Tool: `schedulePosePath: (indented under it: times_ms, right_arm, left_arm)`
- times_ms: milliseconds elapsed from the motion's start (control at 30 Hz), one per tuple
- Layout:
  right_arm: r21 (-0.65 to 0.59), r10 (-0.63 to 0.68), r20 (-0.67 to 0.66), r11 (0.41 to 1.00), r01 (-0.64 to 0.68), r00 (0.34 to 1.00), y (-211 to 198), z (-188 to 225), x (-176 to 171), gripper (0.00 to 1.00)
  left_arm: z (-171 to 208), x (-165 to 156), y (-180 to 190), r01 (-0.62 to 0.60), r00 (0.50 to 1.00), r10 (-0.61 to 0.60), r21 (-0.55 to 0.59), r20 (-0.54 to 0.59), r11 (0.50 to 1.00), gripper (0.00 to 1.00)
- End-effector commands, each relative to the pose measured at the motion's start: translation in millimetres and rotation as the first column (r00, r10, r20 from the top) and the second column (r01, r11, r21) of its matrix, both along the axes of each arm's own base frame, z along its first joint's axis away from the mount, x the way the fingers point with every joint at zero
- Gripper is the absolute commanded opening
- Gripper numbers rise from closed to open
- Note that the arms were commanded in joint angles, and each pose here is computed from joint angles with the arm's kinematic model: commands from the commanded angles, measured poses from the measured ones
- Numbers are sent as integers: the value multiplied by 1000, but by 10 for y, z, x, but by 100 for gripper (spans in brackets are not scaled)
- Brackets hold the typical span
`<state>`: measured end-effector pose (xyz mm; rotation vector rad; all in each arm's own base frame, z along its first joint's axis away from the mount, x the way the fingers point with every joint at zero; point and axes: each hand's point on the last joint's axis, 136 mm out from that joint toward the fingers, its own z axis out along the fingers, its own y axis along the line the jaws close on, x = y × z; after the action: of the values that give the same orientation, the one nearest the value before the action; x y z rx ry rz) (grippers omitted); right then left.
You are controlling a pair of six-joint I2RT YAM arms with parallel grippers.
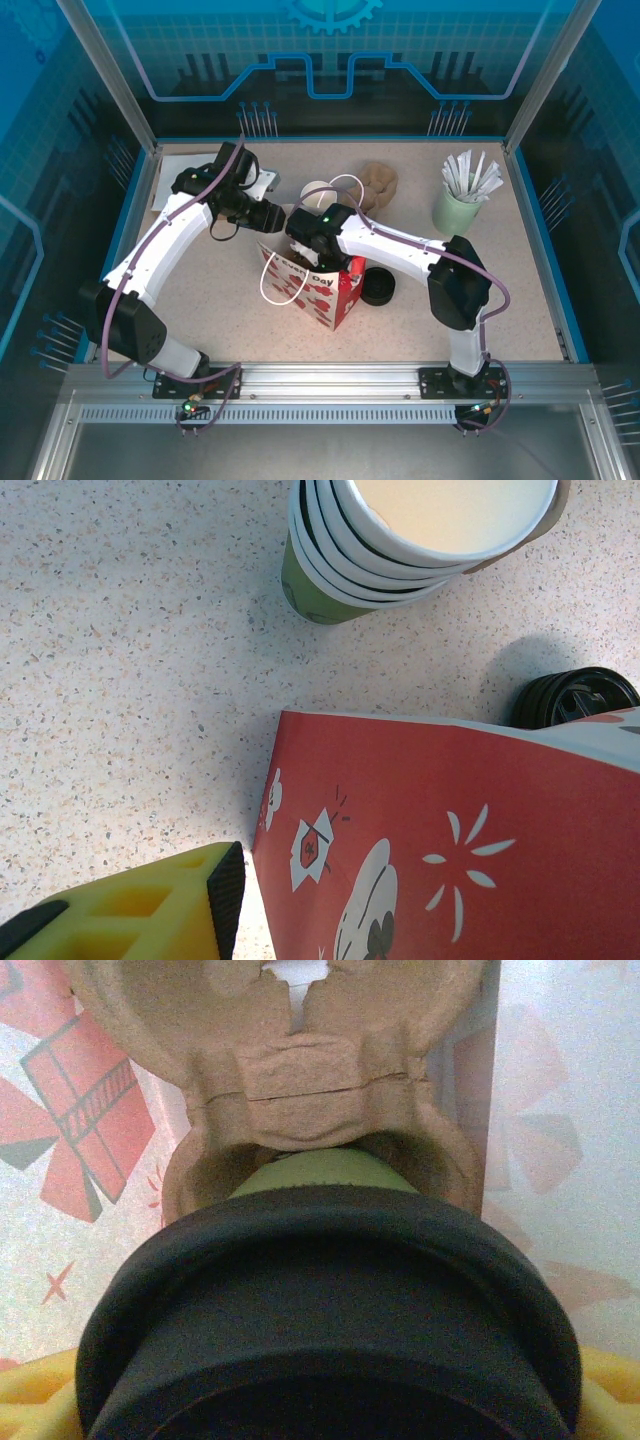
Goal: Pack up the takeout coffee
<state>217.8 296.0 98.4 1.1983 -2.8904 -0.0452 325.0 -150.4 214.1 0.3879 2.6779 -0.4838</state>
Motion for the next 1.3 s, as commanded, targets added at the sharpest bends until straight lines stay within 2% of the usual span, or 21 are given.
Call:
schedulePosePath:
  times_ms: [0,367,500,733,900,1267]
  right_arm:
    - [-55,10,-98,998,-15,995,-116,-236,-148,78]
    - [-62,18,-97,998,-24,995,-119,-262,-143,78]
    - [-47,10,-85,999,-14,996,-93,-195,-124,82]
    - [21,-40,-13,999,41,999,-9,121,-3,94]
    - [81,-106,29,991,103,994,58,409,118,99]
    - [250,-190,95,955,161,977,189,1034,317,100]
  left_arm:
    - [-15,-19,35,12,1000,-12,26,-15,1000,50]
    - [-35,-10,31,13,1000,-13,27,-18,1000,51]
    - [-18,-11,26,12,1000,-12,22,-15,1000,50]
    - [28,-43,-13,24,1000,-24,7,-3,1000,42]
    - [52,-71,-15,25,1000,-25,4,4,1000,37]
    - [53,-94,-15,24,1000,-24,10,6,1000,36]
